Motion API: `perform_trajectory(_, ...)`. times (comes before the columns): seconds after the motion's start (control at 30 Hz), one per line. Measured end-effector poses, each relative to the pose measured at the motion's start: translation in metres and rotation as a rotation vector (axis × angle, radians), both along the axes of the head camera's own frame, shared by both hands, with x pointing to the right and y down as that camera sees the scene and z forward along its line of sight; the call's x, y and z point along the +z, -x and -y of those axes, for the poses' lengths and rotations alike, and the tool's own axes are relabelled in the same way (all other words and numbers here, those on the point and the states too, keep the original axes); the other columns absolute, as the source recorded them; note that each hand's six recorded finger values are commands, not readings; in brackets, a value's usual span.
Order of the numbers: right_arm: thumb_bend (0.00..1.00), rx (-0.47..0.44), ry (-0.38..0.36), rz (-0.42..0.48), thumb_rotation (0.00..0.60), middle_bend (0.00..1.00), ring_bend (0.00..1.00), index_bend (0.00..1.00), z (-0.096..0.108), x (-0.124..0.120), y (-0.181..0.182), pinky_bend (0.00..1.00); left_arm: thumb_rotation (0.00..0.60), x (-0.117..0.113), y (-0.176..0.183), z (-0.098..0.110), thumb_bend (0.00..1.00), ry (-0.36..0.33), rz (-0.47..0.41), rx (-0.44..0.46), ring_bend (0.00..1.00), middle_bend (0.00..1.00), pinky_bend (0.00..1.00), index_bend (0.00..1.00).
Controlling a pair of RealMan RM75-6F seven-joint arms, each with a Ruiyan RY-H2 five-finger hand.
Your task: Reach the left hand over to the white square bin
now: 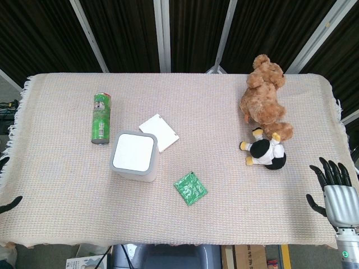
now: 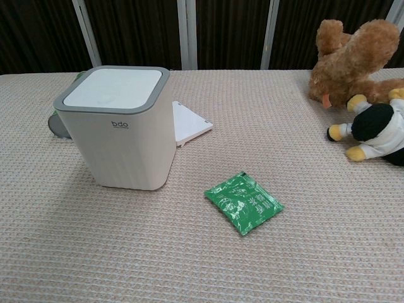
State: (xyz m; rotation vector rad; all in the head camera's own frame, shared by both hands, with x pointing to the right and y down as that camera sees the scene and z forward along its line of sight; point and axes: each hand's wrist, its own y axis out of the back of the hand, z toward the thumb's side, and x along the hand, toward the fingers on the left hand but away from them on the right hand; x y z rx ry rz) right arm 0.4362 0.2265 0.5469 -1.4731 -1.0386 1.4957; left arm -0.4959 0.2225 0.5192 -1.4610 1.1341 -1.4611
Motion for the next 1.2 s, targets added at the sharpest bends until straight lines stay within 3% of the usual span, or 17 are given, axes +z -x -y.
perform_trajectory(0.43, 0.28, 0.003, -0.004, 0.001, 0.600, 0.07, 0.03, 0.19, -0.001, -0.001, -0.001, 0.02, 0.600, 0.001, -0.005, 0.000, 0.09, 0.004, -0.007, 0.020, 0.00, 0.04, 0.05, 0.12)
perform_trajectory(0.8, 0.28, 0.016, 0.001, -0.005, 0.600, 0.07, 0.04, 0.19, -0.002, -0.003, -0.003, 0.02, 0.600, 0.008, -0.014, 0.004, 0.10, 0.021, -0.029, 0.058, 0.02, 0.06, 0.12, 0.12)
perform_trajectory(0.9, 0.28, 0.021, 0.003, -0.007, 0.600, 0.07, 0.04, 0.19, -0.003, -0.002, -0.004, 0.02, 0.600, 0.009, -0.016, 0.005, 0.10, 0.028, -0.050, 0.072, 0.05, 0.09, 0.15, 0.12)
perform_trajectory(1.1, 0.28, 0.032, 0.018, -0.017, 0.600, 0.07, 0.04, 0.19, -0.002, 0.003, -0.005, 0.02, 0.600, 0.004, -0.022, 0.017, 0.14, 0.015, -0.067, 0.122, 0.17, 0.23, 0.32, 0.12)
perform_trajectory(1.2, 0.28, 0.031, 0.029, -0.024, 0.600, 0.07, 0.04, 0.19, -0.003, 0.007, -0.004, 0.02, 0.600, 0.004, -0.030, 0.028, 0.15, 0.036, -0.089, 0.163, 0.18, 0.24, 0.33, 0.11)
